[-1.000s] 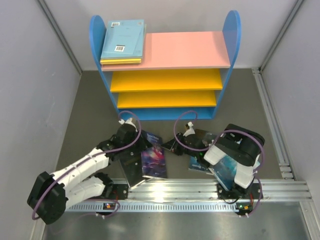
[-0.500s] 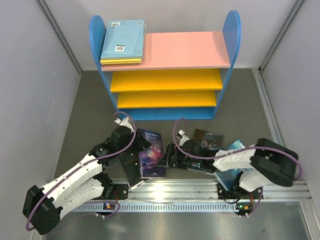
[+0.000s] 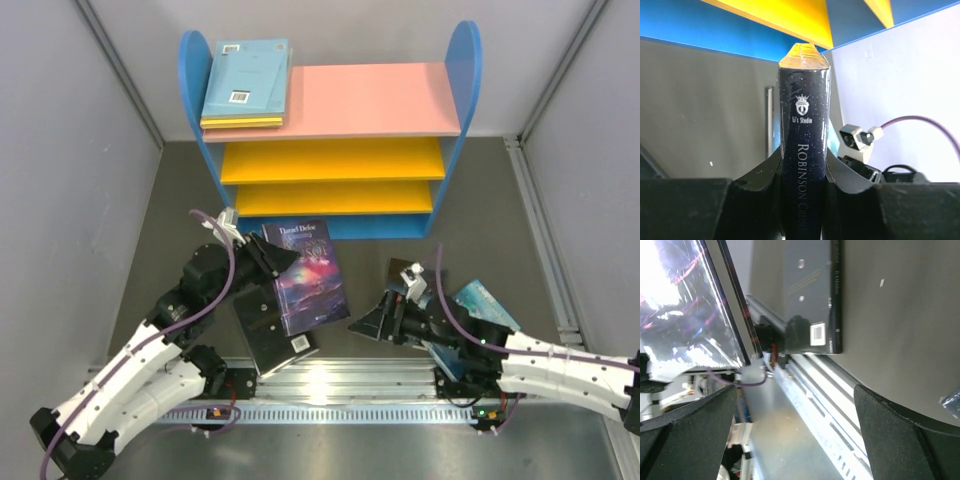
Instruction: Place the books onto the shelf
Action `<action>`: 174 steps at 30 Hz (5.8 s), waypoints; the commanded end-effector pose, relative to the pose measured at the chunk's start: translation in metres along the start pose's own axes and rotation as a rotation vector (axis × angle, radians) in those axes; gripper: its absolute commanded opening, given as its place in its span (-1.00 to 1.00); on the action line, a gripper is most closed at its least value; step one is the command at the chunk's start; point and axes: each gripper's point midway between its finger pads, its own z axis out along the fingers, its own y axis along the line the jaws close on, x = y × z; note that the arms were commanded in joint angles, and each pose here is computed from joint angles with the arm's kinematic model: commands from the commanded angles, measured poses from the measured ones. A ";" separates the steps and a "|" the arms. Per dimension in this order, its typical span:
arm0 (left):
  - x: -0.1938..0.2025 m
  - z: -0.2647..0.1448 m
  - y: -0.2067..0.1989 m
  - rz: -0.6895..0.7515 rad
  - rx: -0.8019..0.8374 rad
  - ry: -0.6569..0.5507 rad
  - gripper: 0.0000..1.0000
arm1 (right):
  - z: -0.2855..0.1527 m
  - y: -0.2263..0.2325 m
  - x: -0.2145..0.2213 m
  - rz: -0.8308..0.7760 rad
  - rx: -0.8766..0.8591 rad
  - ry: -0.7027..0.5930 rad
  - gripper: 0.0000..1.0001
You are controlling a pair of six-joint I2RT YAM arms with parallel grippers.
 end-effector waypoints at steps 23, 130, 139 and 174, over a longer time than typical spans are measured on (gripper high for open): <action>-0.032 -0.032 -0.083 -0.164 0.355 -0.098 -1.00 | -0.023 0.120 -0.034 0.135 -0.586 -0.128 0.61; 0.091 0.029 0.128 0.051 0.033 0.047 0.96 | -0.188 0.189 -0.381 0.065 -0.149 -0.956 -1.00; 0.091 0.028 0.128 0.051 0.037 0.046 0.96 | -0.164 0.172 -0.397 0.208 -0.118 -1.000 -1.00; 0.091 0.024 0.131 0.055 0.022 0.038 0.96 | -0.145 0.123 -0.360 0.292 -0.061 -0.940 0.91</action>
